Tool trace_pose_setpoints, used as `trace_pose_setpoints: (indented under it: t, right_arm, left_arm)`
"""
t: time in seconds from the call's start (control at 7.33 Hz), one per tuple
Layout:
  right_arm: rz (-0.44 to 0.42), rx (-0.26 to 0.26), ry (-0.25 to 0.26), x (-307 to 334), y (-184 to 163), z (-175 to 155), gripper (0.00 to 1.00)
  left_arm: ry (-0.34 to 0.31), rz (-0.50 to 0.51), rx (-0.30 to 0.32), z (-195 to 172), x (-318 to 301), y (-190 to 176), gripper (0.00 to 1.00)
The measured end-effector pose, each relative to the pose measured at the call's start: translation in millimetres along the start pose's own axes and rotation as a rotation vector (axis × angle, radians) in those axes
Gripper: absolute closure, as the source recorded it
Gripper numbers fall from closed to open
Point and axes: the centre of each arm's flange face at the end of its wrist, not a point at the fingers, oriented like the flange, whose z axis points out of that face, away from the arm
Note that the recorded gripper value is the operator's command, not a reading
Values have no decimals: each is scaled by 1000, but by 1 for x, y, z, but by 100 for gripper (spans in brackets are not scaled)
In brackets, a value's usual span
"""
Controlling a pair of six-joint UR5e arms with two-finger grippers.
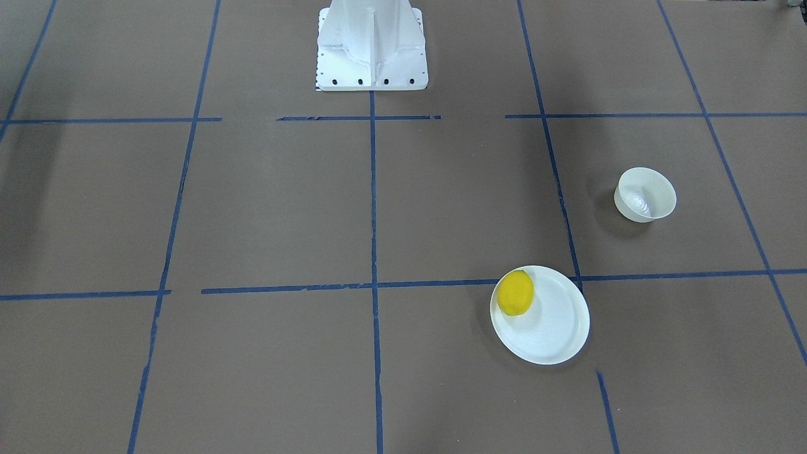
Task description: Move lemon from plate to bowl
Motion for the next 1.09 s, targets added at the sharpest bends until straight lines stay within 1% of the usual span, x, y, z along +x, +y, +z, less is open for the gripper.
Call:
trace_pose_setpoints:
  t: [0.14,0.41,0.55,0.68,0.82,0.95,1.09]
  right_arm:
    - [0,0,0,0,0,0,0]
    - [0,0,0,0,0,0,0]
    - [0,0,0,0,0,0,0]
    - [0,0,0,0,0,0,0]
    - [0,0,0,0,0,0,0]
    - [0,0,0,0,0,0,0]
    - [0,0,0,0,0,0,0]
  left_arm:
    - [11,19,15,7,20,-19,0]
    - [58,116,4,32,92,-78,0]
    - [94,165,-8,50,143,-113,0]
    - [133,191,-28,73,204,-150,0]
    - [149,182,-45,97,262,-187,0]
    - [146,151,-58,121,315,-222,0]
    - [146,116,-66,140,355,-244,0]
